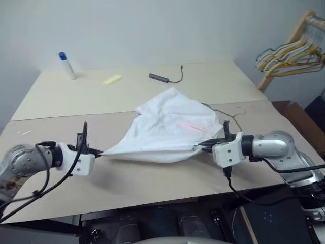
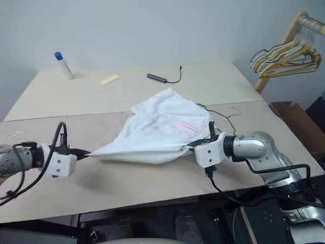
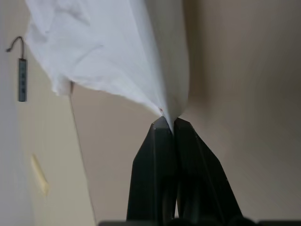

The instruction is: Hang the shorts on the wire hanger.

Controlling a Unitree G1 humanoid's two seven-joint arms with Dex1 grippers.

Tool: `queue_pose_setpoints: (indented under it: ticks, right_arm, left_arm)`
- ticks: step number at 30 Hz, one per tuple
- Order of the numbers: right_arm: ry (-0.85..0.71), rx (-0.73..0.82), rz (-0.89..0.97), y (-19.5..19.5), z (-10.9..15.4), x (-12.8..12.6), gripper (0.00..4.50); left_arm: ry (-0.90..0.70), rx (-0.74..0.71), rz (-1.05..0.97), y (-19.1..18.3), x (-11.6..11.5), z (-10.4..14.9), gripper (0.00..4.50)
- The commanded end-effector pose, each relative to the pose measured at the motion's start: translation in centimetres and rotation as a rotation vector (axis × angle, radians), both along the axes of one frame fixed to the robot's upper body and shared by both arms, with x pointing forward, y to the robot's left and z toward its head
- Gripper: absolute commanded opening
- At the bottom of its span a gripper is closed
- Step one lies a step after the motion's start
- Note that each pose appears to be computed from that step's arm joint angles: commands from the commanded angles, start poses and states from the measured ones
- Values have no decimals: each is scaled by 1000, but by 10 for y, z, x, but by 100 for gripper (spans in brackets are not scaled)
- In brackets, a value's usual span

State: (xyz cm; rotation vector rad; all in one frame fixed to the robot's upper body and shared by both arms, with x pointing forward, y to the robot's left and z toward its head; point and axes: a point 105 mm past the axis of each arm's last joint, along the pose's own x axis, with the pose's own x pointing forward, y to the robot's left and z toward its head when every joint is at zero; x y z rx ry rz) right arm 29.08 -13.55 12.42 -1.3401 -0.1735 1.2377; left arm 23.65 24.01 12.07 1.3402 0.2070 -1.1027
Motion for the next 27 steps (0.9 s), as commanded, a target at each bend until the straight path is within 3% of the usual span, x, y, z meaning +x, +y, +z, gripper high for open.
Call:
queue_pose_setpoints:
  ticks: [1,5,12,15,17,21,22,25,27]
  right_arm:
    - [-85,-46,3,-11,-4,8,0]
    - [-149,-97,15,-18,-17,15,0]
    - [-269,-133,15,-20,-15,37,0]
    - [-395,-107,-17,-12,2,60,0]
    - [-387,-42,-42,-7,9,66,0]
    - [-262,-38,-25,-9,13,65,0]
    - [-255,-3,-42,-6,22,72,0]
    - [-302,107,-124,9,68,110,0]
    - [-368,130,-183,14,94,132,0]
  left_arm:
    - [24,2,40,-7,-20,19,4]
    - [140,-31,40,-25,-57,14,4]
    - [230,-88,12,-41,-71,7,4]
    - [287,-91,-1,-35,-80,-18,4]
    - [271,-129,11,-35,-78,-32,4]
    - [154,-225,59,-29,-35,-19,4]
    - [92,-292,92,-27,-9,-4,4]
    - [-208,-508,213,-24,93,79,4]
    - [-355,-588,285,-23,137,126,4]
